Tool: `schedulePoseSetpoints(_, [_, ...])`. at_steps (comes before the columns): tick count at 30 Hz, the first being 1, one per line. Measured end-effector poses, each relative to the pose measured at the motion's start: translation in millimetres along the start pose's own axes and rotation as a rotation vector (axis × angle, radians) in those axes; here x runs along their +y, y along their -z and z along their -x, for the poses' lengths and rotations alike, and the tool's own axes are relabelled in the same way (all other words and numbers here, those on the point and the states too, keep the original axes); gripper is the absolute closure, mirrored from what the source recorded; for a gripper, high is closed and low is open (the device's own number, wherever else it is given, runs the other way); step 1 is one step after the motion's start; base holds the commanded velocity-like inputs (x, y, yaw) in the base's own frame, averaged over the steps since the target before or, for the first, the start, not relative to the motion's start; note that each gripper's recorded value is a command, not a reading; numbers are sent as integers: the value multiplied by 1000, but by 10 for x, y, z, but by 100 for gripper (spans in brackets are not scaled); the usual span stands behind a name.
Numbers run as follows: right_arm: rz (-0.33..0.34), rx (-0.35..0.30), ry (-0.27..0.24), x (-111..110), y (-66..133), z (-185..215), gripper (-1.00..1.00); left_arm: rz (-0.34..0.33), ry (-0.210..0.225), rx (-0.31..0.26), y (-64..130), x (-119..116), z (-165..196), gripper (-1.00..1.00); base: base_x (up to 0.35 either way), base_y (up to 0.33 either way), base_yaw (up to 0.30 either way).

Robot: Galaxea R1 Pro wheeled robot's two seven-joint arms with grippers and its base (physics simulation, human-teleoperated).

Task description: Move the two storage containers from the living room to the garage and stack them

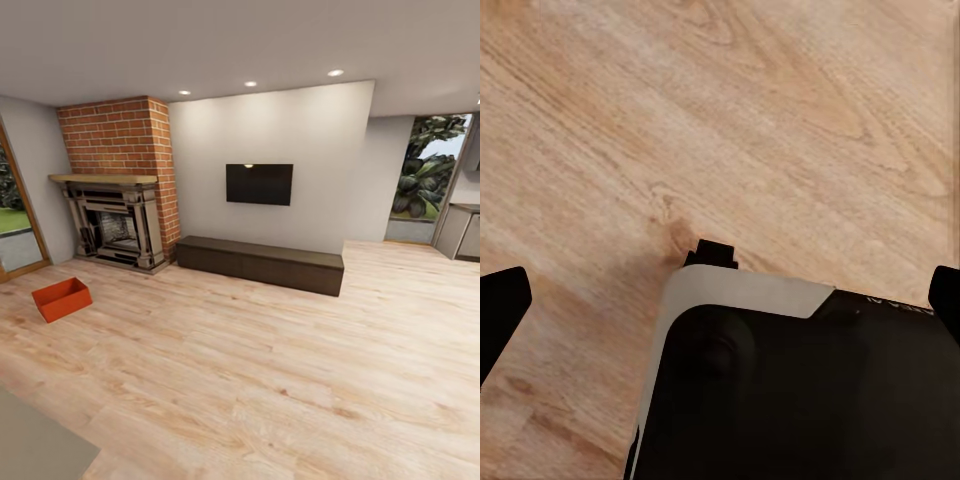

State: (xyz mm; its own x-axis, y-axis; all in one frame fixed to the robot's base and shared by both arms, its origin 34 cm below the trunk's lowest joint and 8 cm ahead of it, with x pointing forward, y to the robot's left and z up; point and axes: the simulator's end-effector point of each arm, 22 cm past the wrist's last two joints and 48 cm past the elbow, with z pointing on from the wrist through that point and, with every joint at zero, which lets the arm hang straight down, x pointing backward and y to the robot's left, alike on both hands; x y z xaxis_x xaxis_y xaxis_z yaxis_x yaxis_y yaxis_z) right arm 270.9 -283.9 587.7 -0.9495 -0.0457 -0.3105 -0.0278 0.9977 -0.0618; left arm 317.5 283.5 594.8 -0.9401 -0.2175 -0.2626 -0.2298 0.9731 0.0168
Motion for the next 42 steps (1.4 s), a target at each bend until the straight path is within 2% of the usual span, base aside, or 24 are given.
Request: schedulePoseSetpoints(42, [-3, 0, -5, -16, 0, -1, -100, 0, 0, 1, 0, 1, -5, -100, 323, 0, 1])
